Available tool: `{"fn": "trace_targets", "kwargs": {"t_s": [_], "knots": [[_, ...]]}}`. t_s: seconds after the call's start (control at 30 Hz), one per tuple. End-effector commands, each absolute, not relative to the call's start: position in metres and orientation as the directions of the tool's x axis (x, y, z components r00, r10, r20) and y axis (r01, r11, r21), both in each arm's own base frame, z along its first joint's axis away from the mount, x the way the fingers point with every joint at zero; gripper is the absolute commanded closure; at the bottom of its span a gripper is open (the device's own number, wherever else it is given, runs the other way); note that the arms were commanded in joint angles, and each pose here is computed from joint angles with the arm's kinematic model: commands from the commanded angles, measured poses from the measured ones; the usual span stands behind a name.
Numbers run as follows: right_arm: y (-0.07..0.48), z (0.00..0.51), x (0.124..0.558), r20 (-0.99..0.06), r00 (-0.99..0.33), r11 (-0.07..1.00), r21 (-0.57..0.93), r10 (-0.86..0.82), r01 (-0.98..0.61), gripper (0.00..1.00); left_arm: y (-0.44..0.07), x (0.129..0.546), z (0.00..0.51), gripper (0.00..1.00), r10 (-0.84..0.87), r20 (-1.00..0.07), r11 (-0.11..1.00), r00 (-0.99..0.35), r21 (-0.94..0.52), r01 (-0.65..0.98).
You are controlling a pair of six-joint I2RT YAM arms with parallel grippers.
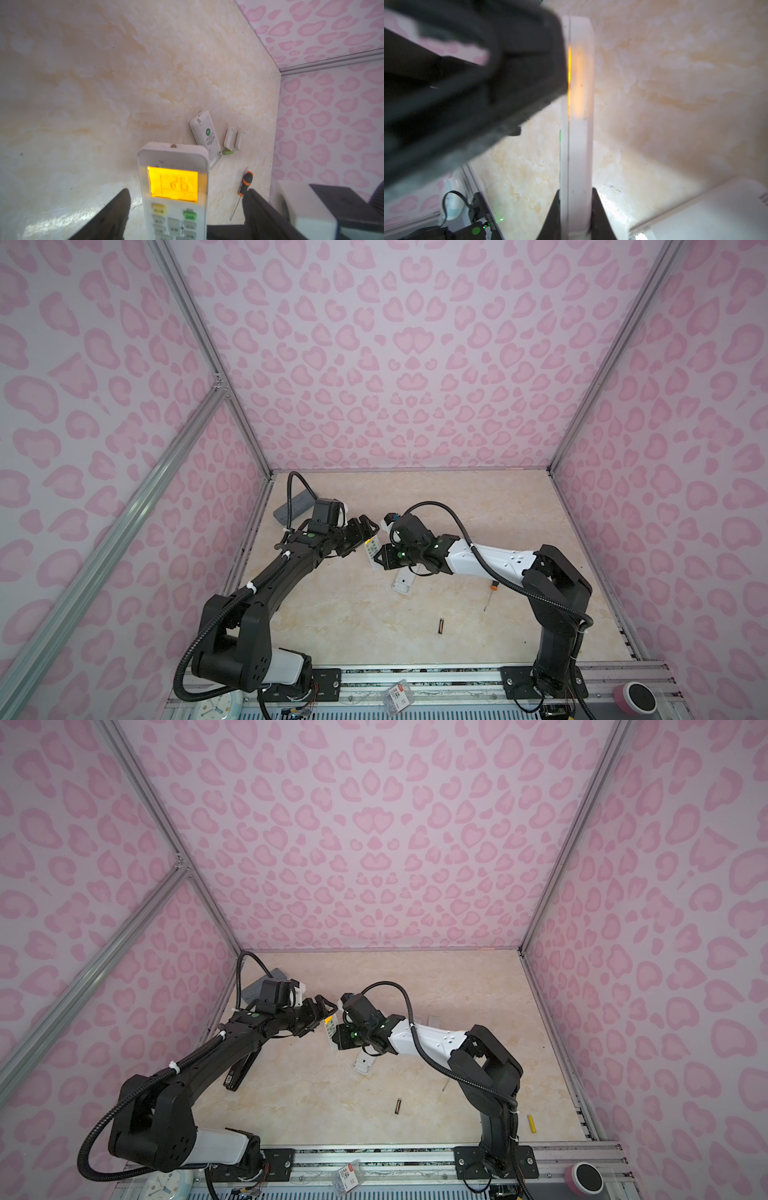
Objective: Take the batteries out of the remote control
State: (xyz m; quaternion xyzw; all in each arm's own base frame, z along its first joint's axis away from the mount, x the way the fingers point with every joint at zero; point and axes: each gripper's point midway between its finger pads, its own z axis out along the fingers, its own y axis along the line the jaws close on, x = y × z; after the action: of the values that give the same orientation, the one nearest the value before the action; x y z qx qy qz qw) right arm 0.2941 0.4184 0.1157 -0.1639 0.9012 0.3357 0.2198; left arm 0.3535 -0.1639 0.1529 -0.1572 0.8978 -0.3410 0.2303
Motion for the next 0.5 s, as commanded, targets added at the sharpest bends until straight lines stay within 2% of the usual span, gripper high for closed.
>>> {"fn": "trace_targets", "kwargs": {"t_s": [0.0,0.17,0.33,0.47], "knots": [[0.401,0.109,0.298,-0.587,-0.758,0.787,0.31,-0.283,-0.533,0.92,-0.15,0.349,0.166,0.14,-0.456,-0.328,0.732,-0.827,-0.666,-0.14],[0.39,0.113,0.296,-0.642,-0.589,0.782,-0.027,-0.491,-0.623,0.92,-0.132,0.344,0.185,0.21,-0.578,-0.246,0.641,-0.778,-0.727,-0.246],[0.385,0.128,0.293,-0.643,-0.419,0.72,-0.316,-0.642,-0.618,0.91,-0.131,0.332,0.182,0.29,-0.659,-0.043,0.495,-0.751,-0.776,-0.39],[0.389,0.141,0.287,-0.628,-0.304,0.661,-0.471,-0.717,-0.584,0.91,-0.137,0.32,0.168,0.29,-0.68,0.084,0.413,-0.729,-0.777,-0.475]]}}
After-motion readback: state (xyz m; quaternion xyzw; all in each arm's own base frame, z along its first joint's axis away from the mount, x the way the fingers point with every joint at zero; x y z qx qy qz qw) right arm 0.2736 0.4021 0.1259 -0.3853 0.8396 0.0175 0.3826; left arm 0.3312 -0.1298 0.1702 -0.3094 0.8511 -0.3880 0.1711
